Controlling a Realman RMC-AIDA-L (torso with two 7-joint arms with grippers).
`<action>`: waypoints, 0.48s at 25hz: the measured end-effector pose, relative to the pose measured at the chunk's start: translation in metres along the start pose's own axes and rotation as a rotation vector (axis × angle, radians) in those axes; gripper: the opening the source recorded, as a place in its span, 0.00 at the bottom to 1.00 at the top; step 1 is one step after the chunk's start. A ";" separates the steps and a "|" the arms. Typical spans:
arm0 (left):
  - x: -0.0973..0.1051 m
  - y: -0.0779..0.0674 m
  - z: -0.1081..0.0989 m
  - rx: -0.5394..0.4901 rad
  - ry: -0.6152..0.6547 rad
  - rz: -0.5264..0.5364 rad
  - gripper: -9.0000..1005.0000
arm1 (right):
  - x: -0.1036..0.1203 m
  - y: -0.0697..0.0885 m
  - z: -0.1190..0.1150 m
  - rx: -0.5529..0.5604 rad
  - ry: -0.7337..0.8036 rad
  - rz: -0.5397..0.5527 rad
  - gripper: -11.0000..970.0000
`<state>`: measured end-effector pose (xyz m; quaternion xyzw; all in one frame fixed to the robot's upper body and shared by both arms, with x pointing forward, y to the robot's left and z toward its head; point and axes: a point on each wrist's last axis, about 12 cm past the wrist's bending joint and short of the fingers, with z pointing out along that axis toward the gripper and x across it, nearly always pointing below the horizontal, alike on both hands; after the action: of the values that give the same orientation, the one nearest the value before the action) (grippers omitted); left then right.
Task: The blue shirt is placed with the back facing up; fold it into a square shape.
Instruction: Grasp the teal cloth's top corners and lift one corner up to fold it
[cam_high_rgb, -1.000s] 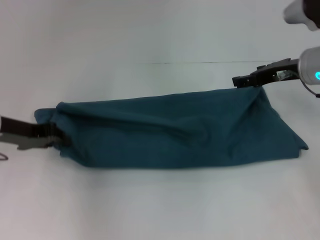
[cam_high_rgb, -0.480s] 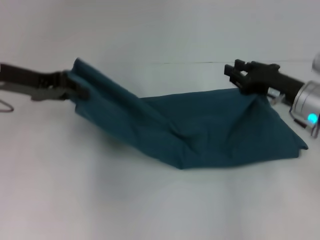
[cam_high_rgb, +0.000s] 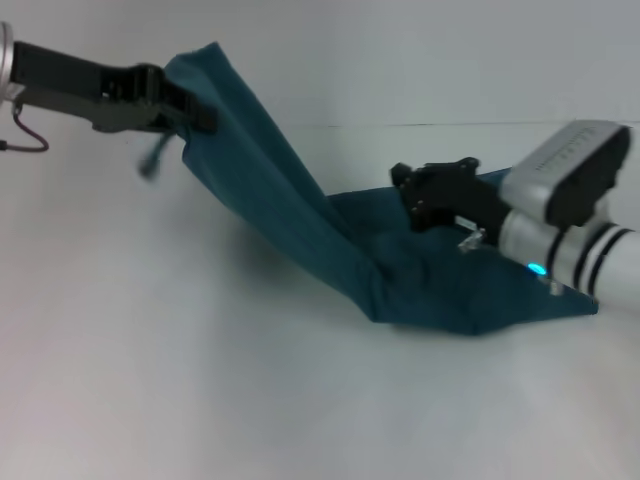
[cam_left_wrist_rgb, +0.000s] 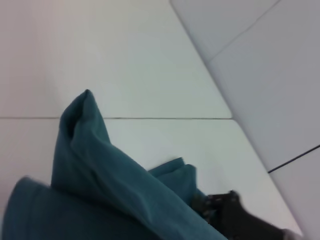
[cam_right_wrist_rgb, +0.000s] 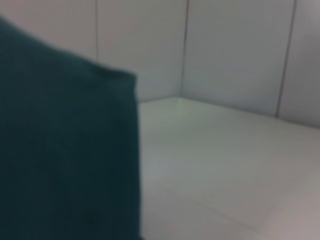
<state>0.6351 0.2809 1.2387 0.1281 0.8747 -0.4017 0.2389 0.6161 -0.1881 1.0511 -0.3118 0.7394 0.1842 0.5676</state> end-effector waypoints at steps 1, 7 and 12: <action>-0.001 -0.001 -0.001 0.007 -0.002 0.002 0.16 | -0.001 0.002 0.003 -0.007 0.011 -0.004 0.06; -0.007 -0.012 -0.009 0.067 -0.022 0.028 0.16 | -0.013 0.021 0.027 -0.095 0.088 -0.061 0.01; -0.011 -0.021 -0.013 0.080 -0.008 0.069 0.16 | -0.024 0.040 0.040 -0.229 0.135 -0.099 0.01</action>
<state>0.6319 0.2765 1.2655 0.1659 0.8521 -0.4282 0.2510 0.6219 -0.1275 1.0589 -0.4224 0.7336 0.2178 0.4857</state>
